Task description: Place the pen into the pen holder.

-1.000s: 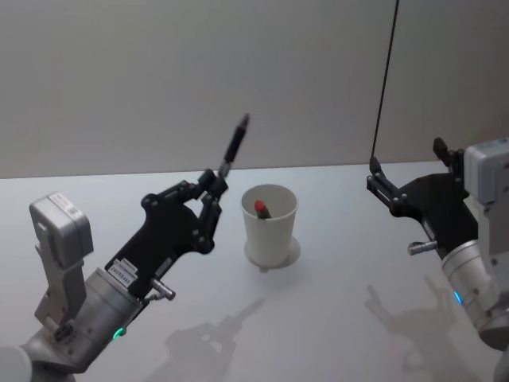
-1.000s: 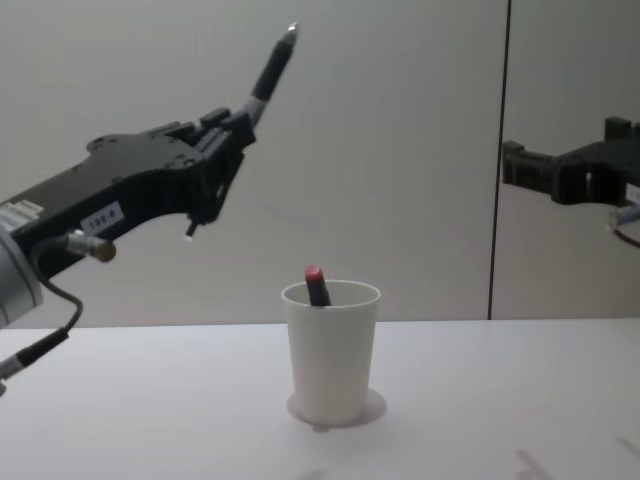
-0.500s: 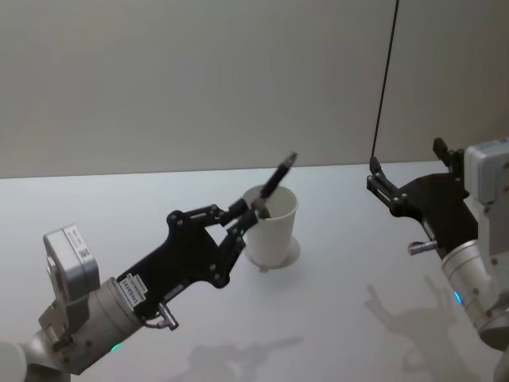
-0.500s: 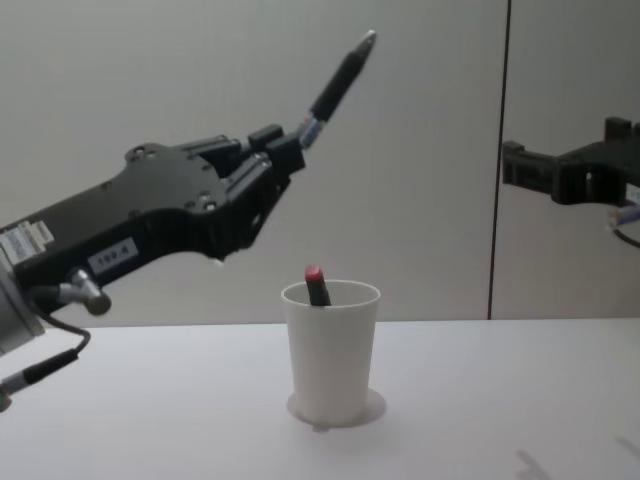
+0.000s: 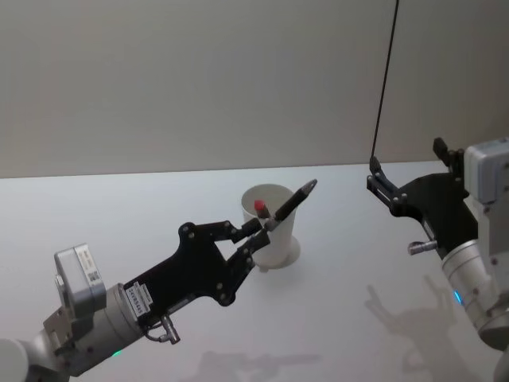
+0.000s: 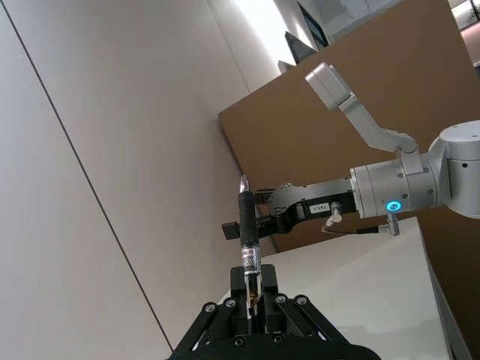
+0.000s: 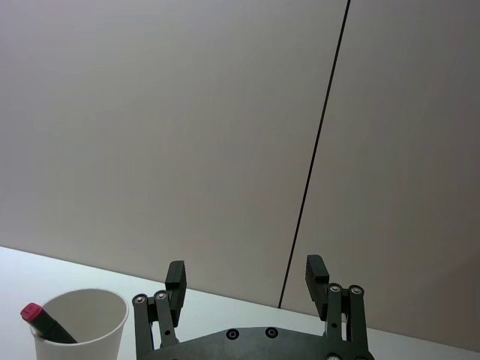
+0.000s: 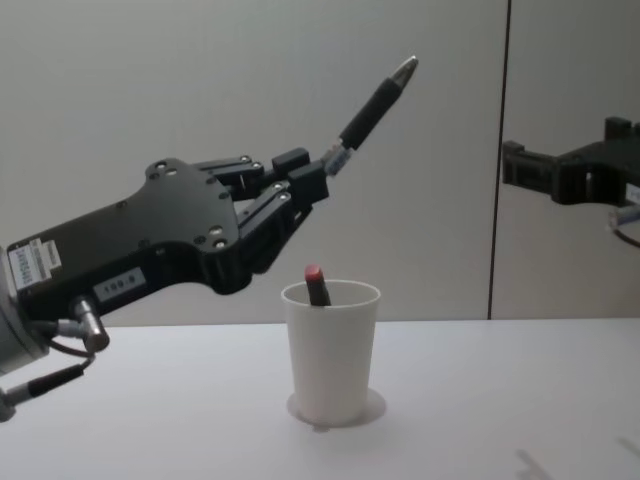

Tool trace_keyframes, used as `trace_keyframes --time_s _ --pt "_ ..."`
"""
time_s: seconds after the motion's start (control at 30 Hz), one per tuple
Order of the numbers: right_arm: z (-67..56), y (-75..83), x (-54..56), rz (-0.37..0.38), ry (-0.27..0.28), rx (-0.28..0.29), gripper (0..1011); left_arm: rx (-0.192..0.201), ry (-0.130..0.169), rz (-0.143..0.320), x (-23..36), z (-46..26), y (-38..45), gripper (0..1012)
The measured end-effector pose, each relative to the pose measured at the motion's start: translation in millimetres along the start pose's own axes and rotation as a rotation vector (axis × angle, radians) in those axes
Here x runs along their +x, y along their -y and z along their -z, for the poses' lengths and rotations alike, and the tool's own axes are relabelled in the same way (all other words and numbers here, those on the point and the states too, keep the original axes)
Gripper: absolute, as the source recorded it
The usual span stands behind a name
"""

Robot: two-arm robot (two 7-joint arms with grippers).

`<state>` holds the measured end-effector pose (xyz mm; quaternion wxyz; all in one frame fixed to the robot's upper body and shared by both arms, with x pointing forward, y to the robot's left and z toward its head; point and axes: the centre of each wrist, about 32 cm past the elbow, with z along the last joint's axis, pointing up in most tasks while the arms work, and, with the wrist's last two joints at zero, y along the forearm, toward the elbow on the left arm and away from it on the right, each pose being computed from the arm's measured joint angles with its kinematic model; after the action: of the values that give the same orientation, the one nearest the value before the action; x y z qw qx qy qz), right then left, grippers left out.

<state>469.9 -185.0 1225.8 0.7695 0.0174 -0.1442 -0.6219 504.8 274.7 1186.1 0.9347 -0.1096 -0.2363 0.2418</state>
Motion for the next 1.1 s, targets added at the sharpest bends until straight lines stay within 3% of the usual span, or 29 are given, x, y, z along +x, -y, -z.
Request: trace_keyframes --time_s 0.4,1.1 --pt "0.5 1.5 2.3 -0.042 -0.023 0.005 1001 0.000 0.012 0.028 1.5 1.5 -0.2 127" --pt "1.7 22.1 18.0 -0.266 -0.120 0.000 1001 0.000 0.019 0.044 2.3 2.3 -0.5 126"
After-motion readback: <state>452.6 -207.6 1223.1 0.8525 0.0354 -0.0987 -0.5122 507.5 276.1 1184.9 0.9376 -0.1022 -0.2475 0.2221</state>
